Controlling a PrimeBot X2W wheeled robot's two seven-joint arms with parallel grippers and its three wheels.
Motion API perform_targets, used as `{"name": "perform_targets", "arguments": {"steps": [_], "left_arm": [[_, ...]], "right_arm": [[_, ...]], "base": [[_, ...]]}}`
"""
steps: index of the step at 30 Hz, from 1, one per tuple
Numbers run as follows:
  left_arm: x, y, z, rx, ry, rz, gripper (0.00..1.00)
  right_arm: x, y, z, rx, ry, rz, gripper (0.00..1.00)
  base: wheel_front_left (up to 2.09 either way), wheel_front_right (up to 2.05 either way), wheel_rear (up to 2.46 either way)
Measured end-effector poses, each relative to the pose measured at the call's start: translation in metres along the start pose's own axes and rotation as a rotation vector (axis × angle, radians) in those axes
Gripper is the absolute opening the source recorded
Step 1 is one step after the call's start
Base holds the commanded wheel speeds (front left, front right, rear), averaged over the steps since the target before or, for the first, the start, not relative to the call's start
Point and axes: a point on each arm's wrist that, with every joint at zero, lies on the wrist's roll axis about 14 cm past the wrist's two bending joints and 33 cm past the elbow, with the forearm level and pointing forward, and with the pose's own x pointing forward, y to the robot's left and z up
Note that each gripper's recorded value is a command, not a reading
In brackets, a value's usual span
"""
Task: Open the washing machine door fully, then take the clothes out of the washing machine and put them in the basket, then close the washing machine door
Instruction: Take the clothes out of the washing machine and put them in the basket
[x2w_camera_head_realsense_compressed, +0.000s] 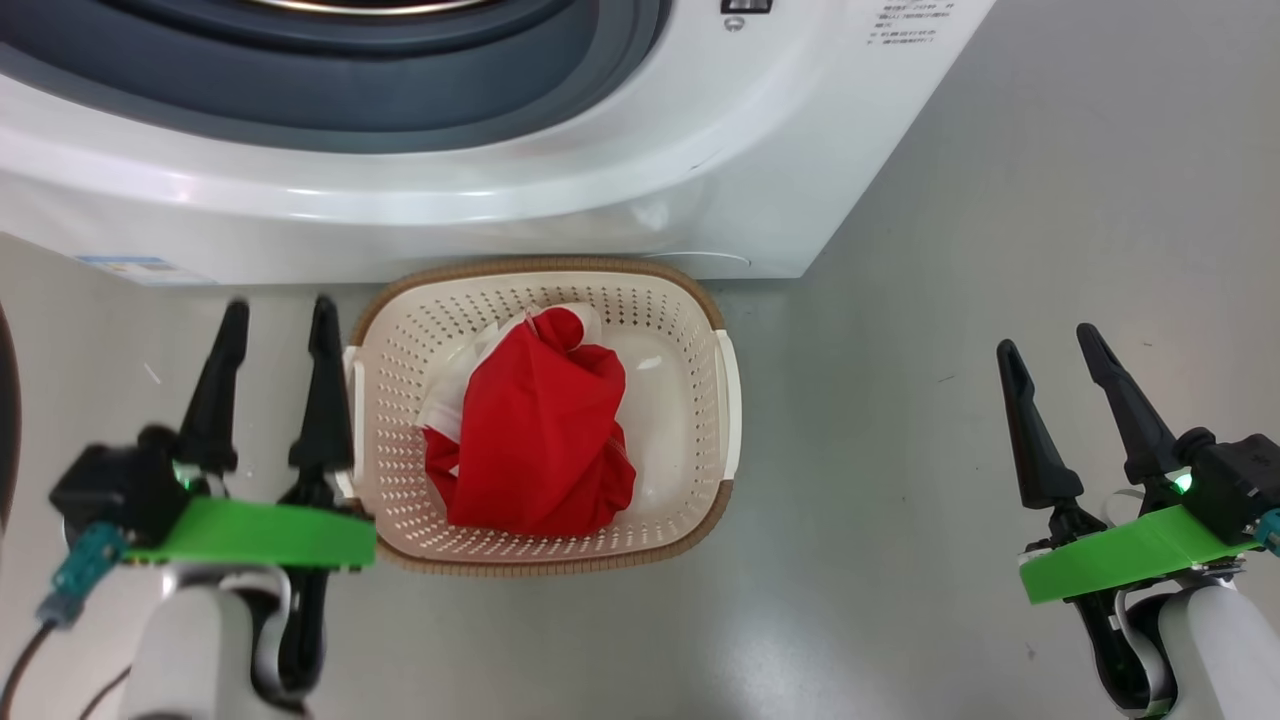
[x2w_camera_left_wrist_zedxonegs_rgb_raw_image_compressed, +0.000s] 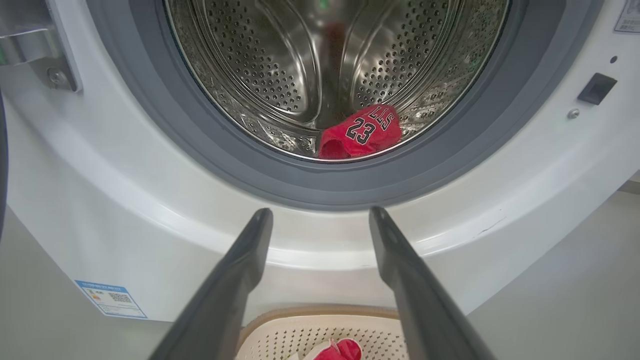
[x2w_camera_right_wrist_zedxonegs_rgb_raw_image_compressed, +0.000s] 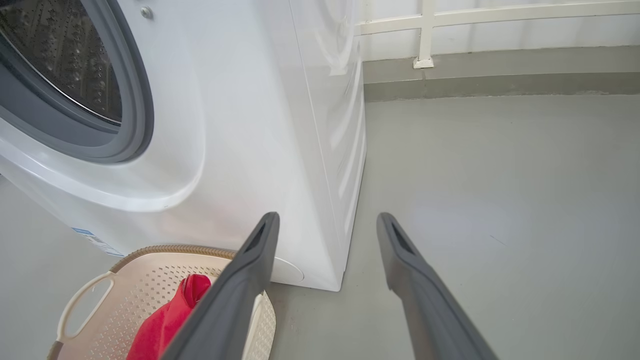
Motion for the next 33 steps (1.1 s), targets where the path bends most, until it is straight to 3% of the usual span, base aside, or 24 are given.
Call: {"name": "perform_targets", "arguments": {"steps": [16, 33], "left_arm": [[0.077, -0.051, 0.038, 0.043, -0.094, -0.192, 1.0], [0.162, -0.101, 0.035, 0.109, -0.011, -0.36, 1.0]], "right_arm": [[0.007, -0.003, -0.011, 0.011, 0.021, -0.01, 1.0], [0.014, -0.012, -0.022, 0.024, 0.037, -0.043, 1.0]], "base": [[0.0, 0.0, 0.0], [0.0, 0.0, 0.0]]}}
